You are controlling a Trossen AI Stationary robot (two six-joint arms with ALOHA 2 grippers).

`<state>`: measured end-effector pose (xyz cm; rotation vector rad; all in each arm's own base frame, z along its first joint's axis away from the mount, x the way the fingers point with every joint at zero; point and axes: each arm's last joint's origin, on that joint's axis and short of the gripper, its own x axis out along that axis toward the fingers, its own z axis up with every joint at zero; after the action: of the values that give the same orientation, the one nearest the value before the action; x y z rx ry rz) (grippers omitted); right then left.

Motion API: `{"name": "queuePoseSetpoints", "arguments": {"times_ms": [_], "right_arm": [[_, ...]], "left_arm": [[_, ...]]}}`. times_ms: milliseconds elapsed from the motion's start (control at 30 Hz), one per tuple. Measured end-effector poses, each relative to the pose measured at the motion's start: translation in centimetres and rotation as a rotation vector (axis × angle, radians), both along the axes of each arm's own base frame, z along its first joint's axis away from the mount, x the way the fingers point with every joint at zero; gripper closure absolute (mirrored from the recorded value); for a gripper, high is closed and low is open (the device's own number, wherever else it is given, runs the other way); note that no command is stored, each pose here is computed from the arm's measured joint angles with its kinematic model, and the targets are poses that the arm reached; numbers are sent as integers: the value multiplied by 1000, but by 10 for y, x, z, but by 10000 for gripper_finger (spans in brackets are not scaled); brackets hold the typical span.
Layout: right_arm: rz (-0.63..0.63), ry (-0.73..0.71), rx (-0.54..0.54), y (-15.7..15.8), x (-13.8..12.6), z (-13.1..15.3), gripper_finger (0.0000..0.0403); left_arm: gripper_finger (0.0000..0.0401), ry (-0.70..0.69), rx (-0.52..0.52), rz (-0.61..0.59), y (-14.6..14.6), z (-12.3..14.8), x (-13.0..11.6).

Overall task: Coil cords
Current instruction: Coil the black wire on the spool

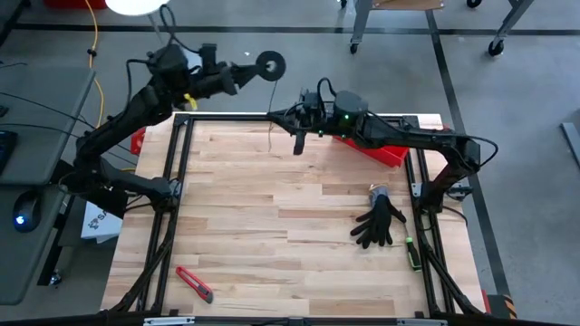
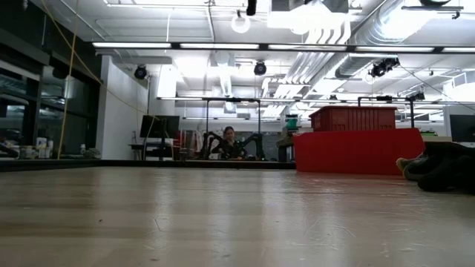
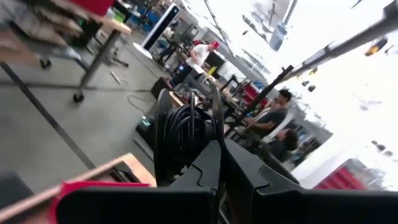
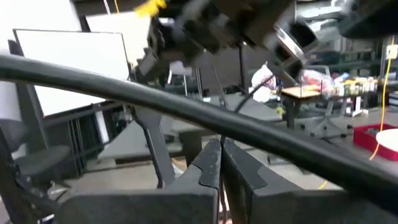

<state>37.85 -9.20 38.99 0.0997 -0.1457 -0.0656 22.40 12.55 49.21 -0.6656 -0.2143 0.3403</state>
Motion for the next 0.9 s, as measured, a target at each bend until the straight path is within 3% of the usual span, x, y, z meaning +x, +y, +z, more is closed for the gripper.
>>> {"name": "queuePoseSetpoints", "arguments": {"times_ms": [200,333,467,700,900], "right_arm": [[-62,-30,1,12,3,3,402],[-85,-73,-21,11,2,7,402],[-93,-79,-29,10,2,7,403],[-151,-105,-30,7,7,3,403],[-148,-152,-50,7,9,4,403]], "left_arm": [[396,-95,-272,-100,10,-10,22],[398,-147,-510,-205,7,-15,33],[399,-175,-672,-275,-2,-16,40],[400,-256,-759,-394,-23,-7,47],[400,-185,-807,-420,-43,-6,43]]}}
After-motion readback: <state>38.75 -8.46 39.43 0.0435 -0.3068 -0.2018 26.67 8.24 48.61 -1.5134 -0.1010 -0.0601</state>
